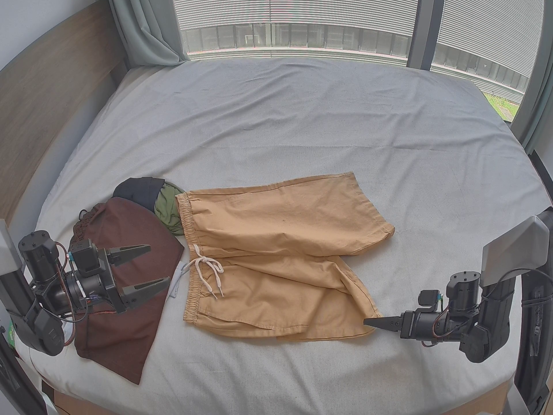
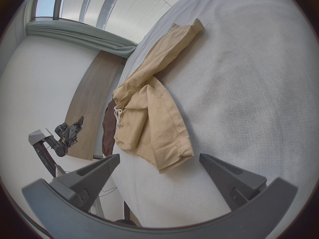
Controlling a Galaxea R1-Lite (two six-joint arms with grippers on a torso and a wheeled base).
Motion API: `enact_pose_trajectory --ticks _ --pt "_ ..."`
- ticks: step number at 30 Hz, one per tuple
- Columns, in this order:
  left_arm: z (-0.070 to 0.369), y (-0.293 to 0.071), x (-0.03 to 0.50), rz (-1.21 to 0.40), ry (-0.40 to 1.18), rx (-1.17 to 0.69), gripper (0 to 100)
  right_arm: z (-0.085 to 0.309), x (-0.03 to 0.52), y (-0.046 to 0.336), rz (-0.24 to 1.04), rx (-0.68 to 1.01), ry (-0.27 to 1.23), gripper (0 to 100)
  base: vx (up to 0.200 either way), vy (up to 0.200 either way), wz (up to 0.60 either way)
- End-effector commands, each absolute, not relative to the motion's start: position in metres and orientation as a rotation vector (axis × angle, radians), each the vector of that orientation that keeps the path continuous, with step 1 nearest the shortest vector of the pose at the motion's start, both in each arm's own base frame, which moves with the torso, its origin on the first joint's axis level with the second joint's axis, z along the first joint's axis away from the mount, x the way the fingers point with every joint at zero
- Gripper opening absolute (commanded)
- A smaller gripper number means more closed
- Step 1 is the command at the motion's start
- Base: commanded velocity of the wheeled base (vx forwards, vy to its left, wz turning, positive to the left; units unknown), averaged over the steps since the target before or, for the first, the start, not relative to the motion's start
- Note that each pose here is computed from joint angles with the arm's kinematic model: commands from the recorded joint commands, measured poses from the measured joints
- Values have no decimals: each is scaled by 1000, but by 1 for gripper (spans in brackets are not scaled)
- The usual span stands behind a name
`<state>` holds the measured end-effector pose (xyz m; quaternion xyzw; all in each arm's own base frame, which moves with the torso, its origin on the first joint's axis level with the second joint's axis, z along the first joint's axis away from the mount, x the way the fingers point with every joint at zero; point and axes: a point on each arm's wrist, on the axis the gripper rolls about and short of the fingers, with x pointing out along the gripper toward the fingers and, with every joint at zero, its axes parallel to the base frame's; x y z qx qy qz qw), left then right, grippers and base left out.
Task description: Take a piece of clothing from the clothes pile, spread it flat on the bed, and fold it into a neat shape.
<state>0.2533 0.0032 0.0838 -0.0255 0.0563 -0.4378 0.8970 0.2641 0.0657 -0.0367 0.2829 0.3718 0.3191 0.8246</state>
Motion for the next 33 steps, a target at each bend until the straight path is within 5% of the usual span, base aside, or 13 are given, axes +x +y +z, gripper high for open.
enact_pose_trajectory --ticks 1,4,5,33 --pt "84 3 253 -906 116 -53 100 -37 267 69 688 604 787 100 0 0 0" --pt "84 3 253 -906 116 -53 100 -40 270 70 688 604 787 100 0 0 0" --pt "84 3 253 -906 116 -53 100 -41 270 70 688 604 788 0 0 0 0" --pt "83 3 252 -906 123 -57 100 -10 306 28 557 575 537 0 0 0 0"
